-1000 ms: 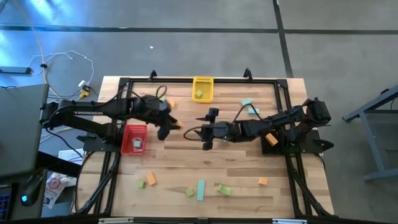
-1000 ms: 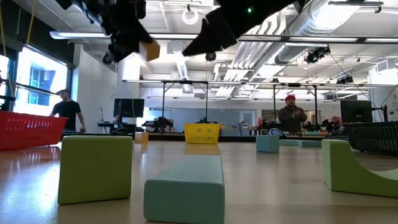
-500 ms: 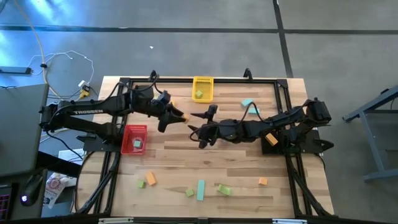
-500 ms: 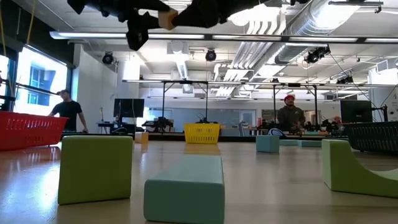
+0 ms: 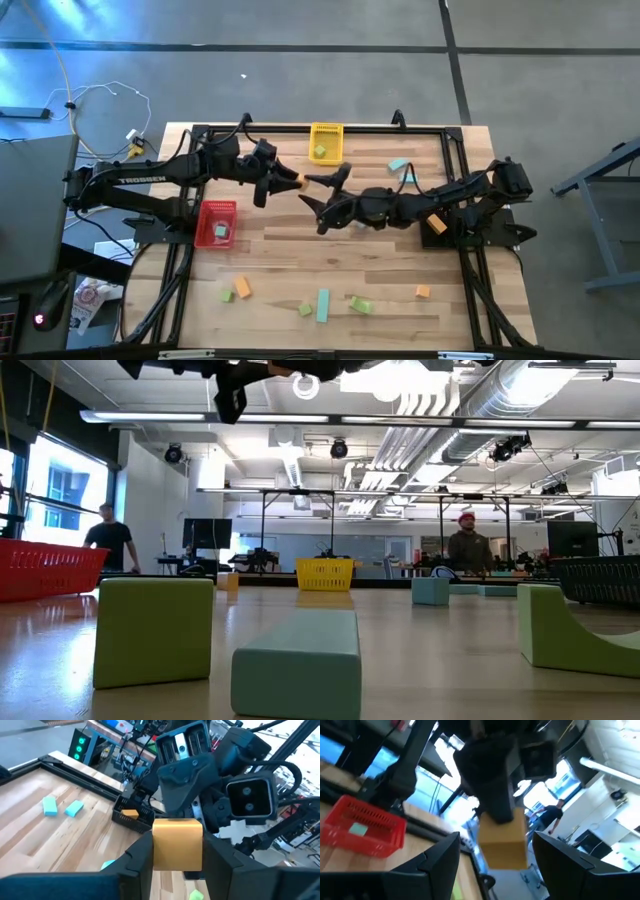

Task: Sort & place blocks by color
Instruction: Put the orange block into the black bin

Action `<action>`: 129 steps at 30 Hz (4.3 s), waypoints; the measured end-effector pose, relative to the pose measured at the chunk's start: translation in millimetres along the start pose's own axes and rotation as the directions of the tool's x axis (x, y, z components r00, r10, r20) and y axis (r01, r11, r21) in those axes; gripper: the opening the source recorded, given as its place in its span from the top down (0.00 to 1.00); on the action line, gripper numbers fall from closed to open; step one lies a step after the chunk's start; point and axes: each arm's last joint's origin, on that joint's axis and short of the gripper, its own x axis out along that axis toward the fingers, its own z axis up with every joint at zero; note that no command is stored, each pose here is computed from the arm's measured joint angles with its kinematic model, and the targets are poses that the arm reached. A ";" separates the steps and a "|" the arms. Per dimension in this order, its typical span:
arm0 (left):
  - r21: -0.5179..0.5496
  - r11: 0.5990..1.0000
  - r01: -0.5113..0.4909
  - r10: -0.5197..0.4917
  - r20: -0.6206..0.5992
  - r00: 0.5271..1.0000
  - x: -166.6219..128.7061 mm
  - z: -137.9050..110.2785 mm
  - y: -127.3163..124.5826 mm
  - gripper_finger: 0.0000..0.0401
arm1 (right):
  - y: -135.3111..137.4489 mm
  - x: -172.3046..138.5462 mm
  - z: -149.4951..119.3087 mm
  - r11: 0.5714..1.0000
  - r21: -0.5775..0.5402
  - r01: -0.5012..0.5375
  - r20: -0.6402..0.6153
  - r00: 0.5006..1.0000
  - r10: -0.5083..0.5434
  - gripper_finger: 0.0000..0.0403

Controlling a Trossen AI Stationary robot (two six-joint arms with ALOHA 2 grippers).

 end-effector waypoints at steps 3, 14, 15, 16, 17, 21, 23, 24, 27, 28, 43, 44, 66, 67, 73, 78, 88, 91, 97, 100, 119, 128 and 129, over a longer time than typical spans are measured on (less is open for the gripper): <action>0.000 1.000 0.000 0.000 0.001 1.000 0.1 0.1 0.0 0.73 | -2.9 0.3 2.2 1.000 0.017 0.017 0.028 0.999 -0.018 0.41; 0.006 1.000 0.017 -0.018 0.018 1.000 0.1 2.1 -1.3 0.72 | -10.3 7.0 -6.1 0.999 0.044 0.001 0.031 1.000 -0.003 0.61; 0.004 1.000 0.020 -0.020 0.017 1.000 0.1 2.0 -1.3 0.72 | -10.3 6.9 -6.0 0.999 0.037 0.002 0.030 1.000 -0.003 0.63; 0.001 1.000 0.020 -0.020 0.016 1.000 0.1 2.0 -1.3 0.72 | -10.2 6.8 -6.2 1.000 0.031 0.002 0.030 1.000 -0.003 0.65; -0.002 1.000 0.020 -0.020 0.016 1.000 0.1 2.0 -1.3 0.72 | -10.2 6.8 -6.2 1.000 0.025 0.002 0.030 1.000 -0.003 0.67; -0.007 1.000 0.016 -0.016 0.016 1.000 0.0 1.9 -1.1 0.71 | -10.1 6.9 -6.3 1.000 0.025 0.001 0.030 1.000 -0.002 0.72; -0.003 1.000 0.017 -0.017 0.015 1.000 0.0 1.8 -1.1 0.70 | -9.9 6.9 -6.6 0.999 0.035 -0.001 0.027 1.000 0.000 0.72; 0.000 1.000 0.017 -0.017 0.013 1.000 0.1 1.6 -1.1 0.69 | -9.8 6.9 -6.7 0.999 0.041 -0.003 0.026 1.000 0.001 0.72; 0.008 1.000 0.014 -0.014 0.014 1.000 0.1 1.6 -0.9 0.67 | -9.4 6.9 -6.9 0.999 0.053 -0.008 0.025 1.000 0.007 0.72; 0.010 1.000 0.013 -0.013 0.013 1.000 0.1 1.5 -0.9 0.67 | -9.3 7.0 -7.1 0.998 0.058 -0.009 0.025 1.000 0.008 0.72; 0.102 0.994 -0.027 0.031 -0.031 0.999 0.3 -3.7 2.3 0.56 | -6.3 7.1 -12.5 0.996 0.090 0.002 -0.052 0.999 0.002 0.75; 0.113 0.993 -0.032 0.036 -0.031 0.999 0.3 -3.8 2.6 0.55 | -6.1 7.0 -13.2 0.996 0.091 0.008 -0.064 0.998 -0.002 0.75; 0.307 0.937 -0.166 0.204 -0.097 0.974 -2.6 -12.8 14.0 0.44 | 5.8 -0.4 -36.1 0.955 0.246 0.168 -0.382 0.922 -0.064 0.74; 0.315 0.934 -0.168 0.212 -0.111 0.971 -3.1 -14.0 15.1 0.44 | 6.6 -1.3 -38.3 0.947 0.260 0.186 -0.405 0.912 -0.068 0.74; 0.342 0.909 -0.238 0.315 -0.191 0.930 -6.5 -23.5 21.4 0.44 | 14.8 -10.7 -50.1 0.894 0.339 0.294 -0.530 0.844 -0.077 0.74; 0.364 0.873 -0.325 0.426 -0.242 0.872 -10.4 -31.0 26.7 0.44 | 21.1 -21.1 -58.5 0.835 0.393 0.384 -0.614 0.786 -0.073 0.74; 0.376 0.861 -0.342 0.462 -0.300 0.834 -13.6 -37.1 29.1 0.44 | 27.1 -54.3 -85.1 0.738 0.378 0.559 -0.818 0.574 -0.016 0.74; 0.376 0.861 -0.342 0.462 -0.300 0.834 -13.7 -37.1 29.0 0.44 | 28.9 -68.0 -88.6 0.727 0.344 0.595 -0.866 0.499 0.002 0.74; 0.376 0.861 -0.342 0.463 -0.301 0.834 -13.7 -37.2 29.1 0.44 | 29.5 -101.1 -90.2 0.703 0.225 0.675 -0.948 0.318 -0.002 0.74; 0.376 0.861 -0.342 0.463 -0.301 0.834 -13.7 -37.2 29.1 0.44 | 29.3 -116.6 -88.3 0.687 0.162 0.708 -0.976 0.216 0.008 0.74; 0.376 0.861 -0.342 0.463 -0.301 0.834 -13.7 -37.2 29.1 0.44 | 39.1 -169.4 -69.5 0.651 -0.092 0.753 -0.958 -0.245 0.147 0.74; 0.375 0.861 -0.343 0.463 -0.302 0.833 -13.8 -37.2 29.1 0.44 | 40.7 -173.4 -67.8 0.669 -0.126 0.733 -0.917 -0.343 0.202 0.74; 0.375 0.861 -0.343 0.463 -0.303 0.833 -13.8 -37.4 29.1 0.44 | 40.3 -173.6 -67.8 0.670 -0.130 0.730 -0.917 -0.346 0.199 0.73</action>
